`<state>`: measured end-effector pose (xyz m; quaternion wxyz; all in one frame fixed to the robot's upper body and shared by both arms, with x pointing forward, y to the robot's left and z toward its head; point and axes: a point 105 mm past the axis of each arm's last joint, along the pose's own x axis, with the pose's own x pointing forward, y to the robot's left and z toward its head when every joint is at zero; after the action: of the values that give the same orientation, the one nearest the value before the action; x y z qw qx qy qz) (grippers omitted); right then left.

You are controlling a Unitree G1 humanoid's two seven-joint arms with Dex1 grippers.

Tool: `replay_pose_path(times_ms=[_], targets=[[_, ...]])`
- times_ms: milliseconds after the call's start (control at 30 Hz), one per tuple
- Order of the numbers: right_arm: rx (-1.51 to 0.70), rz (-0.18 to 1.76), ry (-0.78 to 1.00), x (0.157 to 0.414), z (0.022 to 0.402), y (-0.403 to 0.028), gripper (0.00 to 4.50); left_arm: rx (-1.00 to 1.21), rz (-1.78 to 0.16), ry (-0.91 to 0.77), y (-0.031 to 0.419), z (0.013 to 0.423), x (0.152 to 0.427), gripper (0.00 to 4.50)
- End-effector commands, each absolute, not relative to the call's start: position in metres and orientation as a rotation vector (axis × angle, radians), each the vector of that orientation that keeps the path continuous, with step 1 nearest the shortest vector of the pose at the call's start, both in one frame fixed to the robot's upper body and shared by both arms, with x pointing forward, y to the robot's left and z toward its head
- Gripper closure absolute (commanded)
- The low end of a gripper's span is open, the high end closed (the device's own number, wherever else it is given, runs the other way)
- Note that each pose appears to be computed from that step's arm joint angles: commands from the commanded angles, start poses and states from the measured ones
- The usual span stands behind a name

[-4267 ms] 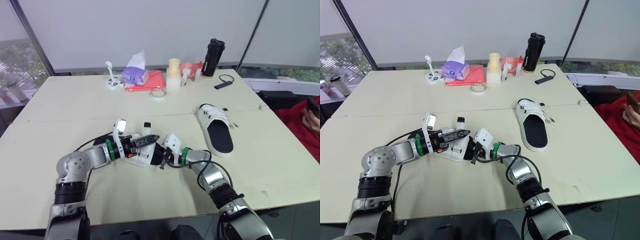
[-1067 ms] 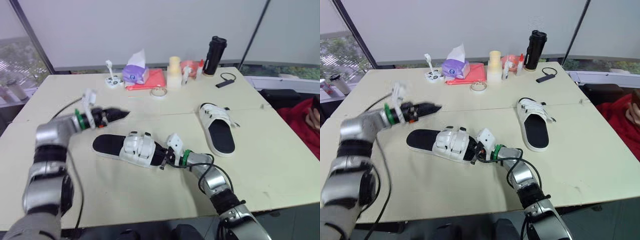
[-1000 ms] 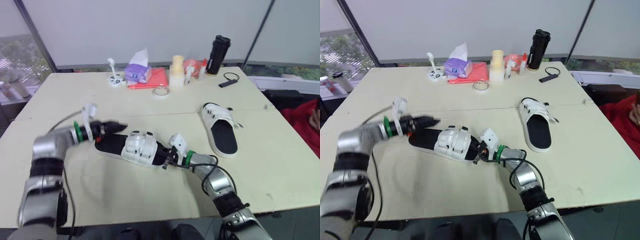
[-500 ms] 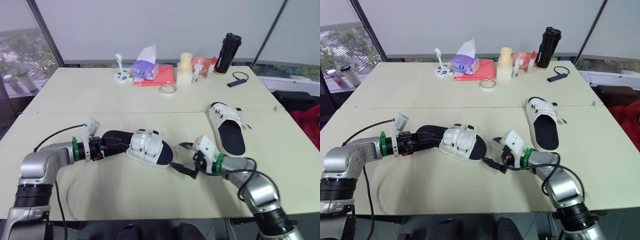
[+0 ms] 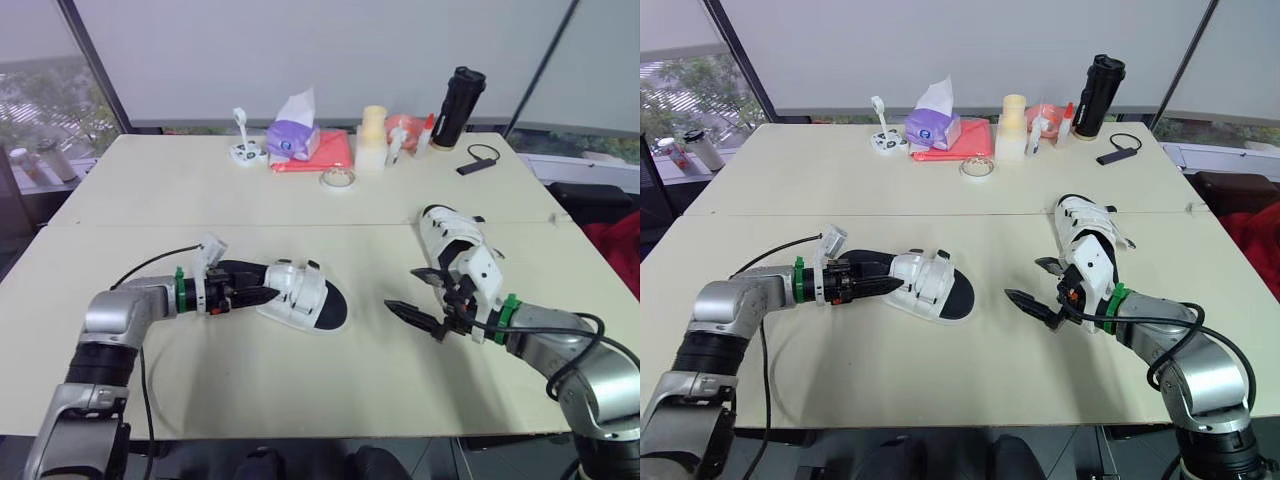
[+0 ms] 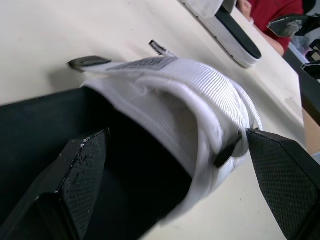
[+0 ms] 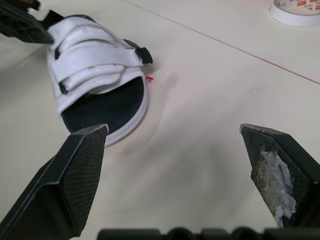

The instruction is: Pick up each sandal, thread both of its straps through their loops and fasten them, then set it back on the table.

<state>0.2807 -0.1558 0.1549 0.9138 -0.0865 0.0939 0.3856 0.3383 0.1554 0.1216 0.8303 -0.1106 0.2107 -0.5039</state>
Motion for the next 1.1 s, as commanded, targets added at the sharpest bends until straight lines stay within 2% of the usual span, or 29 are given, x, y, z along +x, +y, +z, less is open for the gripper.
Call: replay_pose_path(times_ms=[33,233,367,467,600,700,800,933,967,1100], targets=[[-0.201,0.805,0.156,0.274,0.164,-0.151,0.01,-0.371,-1.150,0.443,0.135,0.132,0.338,0.00],[-0.212,0.794,0.158,0.274,0.161,-0.150,0.01,-0.568,-1.178,0.507,0.123,0.137,0.331,0.00],[-0.212,0.781,0.151,0.275,0.160,-0.150,0.01,-0.584,-1.141,0.539,0.124,0.130,0.331,0.00],[-0.210,0.774,0.148,0.277,0.159,-0.150,0.01,-0.681,-1.124,0.535,0.125,0.136,0.332,0.00],[-0.212,0.765,0.143,0.279,0.157,-0.149,0.01,-0.685,-1.130,0.587,0.108,0.125,0.322,0.00],[-0.214,0.759,0.136,0.280,0.157,-0.149,0.00,-0.679,-1.126,0.602,0.105,0.120,0.317,0.83],[-0.217,0.753,0.134,0.281,0.157,-0.150,0.00,-0.707,-1.117,0.606,0.105,0.121,0.317,2.42],[-0.217,0.746,0.135,0.282,0.155,-0.151,0.00,-0.765,-1.095,0.588,0.106,0.130,0.321,4.30],[-0.217,0.745,0.135,0.282,0.155,-0.151,0.00,-0.781,-1.090,0.576,0.104,0.133,0.322,4.44],[-0.217,0.726,0.120,0.285,0.156,-0.152,0.00,-0.795,-1.056,0.462,0.085,0.151,0.324,4.44]])
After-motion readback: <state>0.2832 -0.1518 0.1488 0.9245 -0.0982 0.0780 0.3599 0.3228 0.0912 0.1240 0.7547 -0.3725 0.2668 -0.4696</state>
